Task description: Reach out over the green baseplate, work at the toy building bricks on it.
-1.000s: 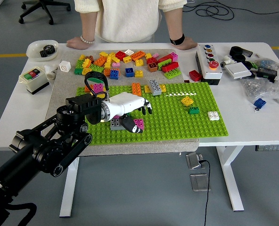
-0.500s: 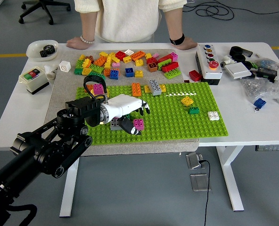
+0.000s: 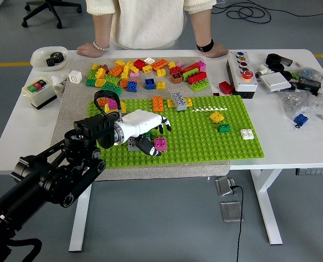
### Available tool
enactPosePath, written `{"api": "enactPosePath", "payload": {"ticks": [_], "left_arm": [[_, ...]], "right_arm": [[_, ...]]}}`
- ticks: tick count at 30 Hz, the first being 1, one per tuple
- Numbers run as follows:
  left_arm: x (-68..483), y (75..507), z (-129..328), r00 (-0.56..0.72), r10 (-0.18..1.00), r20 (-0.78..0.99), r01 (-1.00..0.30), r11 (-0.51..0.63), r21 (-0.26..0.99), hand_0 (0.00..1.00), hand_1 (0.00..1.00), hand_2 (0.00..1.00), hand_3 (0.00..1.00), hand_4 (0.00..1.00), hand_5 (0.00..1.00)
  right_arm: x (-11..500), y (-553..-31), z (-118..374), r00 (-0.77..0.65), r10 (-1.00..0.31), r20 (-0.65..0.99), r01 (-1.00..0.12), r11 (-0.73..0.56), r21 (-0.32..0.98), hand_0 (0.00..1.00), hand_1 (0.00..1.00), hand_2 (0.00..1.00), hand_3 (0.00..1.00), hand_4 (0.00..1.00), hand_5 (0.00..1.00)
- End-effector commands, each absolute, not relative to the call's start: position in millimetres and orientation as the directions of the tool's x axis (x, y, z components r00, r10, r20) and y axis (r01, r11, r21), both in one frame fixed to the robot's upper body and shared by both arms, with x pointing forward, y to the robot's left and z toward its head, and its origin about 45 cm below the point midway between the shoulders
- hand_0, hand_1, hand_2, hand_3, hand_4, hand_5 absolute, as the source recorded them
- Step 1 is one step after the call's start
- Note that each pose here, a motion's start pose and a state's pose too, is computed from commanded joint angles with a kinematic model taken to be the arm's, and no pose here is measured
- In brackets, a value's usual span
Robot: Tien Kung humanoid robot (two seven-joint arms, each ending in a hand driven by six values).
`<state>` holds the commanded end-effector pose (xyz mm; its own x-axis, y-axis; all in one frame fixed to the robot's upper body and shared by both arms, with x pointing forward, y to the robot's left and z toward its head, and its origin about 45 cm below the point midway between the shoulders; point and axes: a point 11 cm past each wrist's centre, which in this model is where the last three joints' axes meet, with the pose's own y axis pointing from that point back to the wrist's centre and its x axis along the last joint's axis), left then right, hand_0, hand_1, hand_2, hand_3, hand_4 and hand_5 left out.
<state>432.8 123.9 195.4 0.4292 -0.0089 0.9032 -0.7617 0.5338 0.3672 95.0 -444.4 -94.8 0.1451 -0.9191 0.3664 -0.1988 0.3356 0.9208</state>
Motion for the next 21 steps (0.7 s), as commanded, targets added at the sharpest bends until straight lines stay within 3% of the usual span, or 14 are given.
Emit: {"api": "enactPosePath", "payload": {"ticks": [21], "left_arm": [[432.2,126.8,187.7,0.415,0.016,0.909,-0.782,0.517,0.348,0.773,0.66,0.577,0.599,0.823,0.21]], "right_arm": [[94.9,-445.1,-94.5,0.138,-0.92,0.368,-0.2,0.338,0.92,0.748,0.637,0.679,0.639,0.867,0.564]]}}
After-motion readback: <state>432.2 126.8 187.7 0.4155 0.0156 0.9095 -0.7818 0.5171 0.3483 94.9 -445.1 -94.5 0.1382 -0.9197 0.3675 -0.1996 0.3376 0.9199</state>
